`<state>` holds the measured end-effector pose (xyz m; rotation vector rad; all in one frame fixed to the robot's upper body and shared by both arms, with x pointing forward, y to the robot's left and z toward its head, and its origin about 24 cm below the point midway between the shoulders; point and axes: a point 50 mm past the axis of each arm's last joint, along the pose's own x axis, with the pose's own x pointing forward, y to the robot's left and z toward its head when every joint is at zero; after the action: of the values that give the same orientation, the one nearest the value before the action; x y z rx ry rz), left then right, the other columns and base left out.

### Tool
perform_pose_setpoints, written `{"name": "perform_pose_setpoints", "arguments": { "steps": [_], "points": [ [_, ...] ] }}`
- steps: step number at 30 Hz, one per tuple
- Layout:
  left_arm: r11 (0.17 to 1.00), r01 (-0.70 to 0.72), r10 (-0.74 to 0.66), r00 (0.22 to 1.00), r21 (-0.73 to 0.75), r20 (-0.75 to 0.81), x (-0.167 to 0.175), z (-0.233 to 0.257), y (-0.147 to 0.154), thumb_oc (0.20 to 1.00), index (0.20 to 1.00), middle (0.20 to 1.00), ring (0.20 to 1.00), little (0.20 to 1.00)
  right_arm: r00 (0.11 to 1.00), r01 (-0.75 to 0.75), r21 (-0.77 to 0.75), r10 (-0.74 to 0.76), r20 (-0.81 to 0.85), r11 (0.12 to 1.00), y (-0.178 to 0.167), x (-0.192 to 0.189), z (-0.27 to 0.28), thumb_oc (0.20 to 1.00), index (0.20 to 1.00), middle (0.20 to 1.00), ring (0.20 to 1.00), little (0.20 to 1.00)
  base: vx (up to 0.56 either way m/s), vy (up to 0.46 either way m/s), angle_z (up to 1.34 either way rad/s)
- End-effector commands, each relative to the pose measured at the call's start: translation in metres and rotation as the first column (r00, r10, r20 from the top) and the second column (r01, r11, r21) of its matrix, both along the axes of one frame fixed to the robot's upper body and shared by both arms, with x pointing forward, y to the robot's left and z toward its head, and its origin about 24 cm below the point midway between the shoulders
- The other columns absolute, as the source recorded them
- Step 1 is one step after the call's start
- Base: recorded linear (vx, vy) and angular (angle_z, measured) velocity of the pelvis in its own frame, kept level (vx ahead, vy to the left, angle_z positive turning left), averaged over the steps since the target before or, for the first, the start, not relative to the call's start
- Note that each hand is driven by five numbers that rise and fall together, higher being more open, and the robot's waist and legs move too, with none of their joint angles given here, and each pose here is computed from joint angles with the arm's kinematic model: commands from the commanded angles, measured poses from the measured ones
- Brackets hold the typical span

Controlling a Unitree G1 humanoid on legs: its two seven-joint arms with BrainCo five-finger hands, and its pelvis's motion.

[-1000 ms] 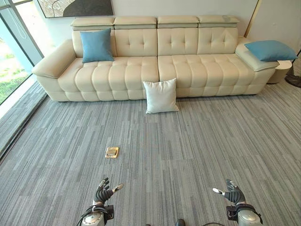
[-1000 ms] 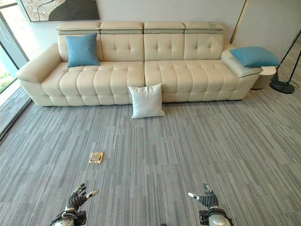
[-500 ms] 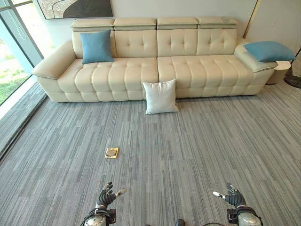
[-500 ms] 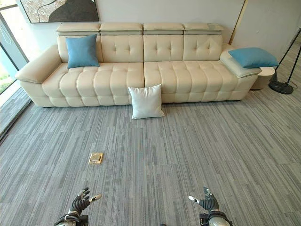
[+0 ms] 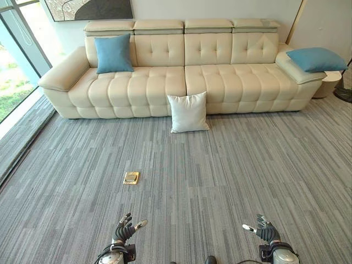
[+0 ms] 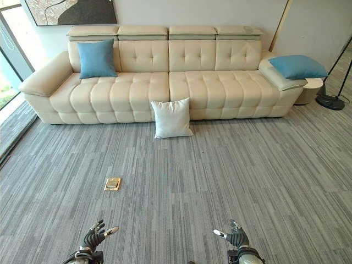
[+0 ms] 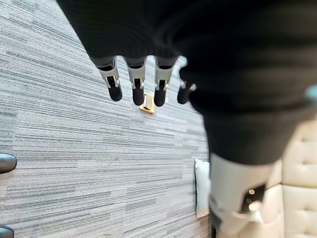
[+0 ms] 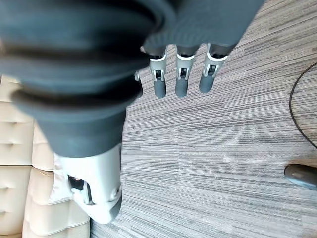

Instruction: Pick up all the scattered cushions and arrange them neatly on the sofa.

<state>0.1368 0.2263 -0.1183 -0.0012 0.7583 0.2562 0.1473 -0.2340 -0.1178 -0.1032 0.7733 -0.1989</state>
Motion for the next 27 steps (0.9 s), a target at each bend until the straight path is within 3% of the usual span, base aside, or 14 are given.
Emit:
{"name": "perform_pose_setpoints", "arguments": {
  "steps": [1, 27],
  "points": [
    [0.999, -0.023, 0.025, 0.995, -0.023, 0.092, 0.023, 0.009, -0.002, 1.0, 1.0, 1.0, 1.0, 1.0, 0.995, 0.035, 0.032, -0.038, 0.094, 0.999, -0.002, 0.019, 0.01, 1.0, 1.0, 1.0, 1.0, 1.0, 0.03, 0.019, 0.01],
    [0.998, -0.047, 0.044, 0.997, 0.031, 0.066, 0.021, 0.007, 0.011, 1.0, 1.0, 1.0, 1.0, 1.0, 0.981, -0.06, 0.007, 0.057, 0.183, 0.998, 0.014, 0.046, 0.026, 1.0, 1.0, 1.0, 1.0, 1.0, 0.02, 0.098, -0.03]
  ]
}}
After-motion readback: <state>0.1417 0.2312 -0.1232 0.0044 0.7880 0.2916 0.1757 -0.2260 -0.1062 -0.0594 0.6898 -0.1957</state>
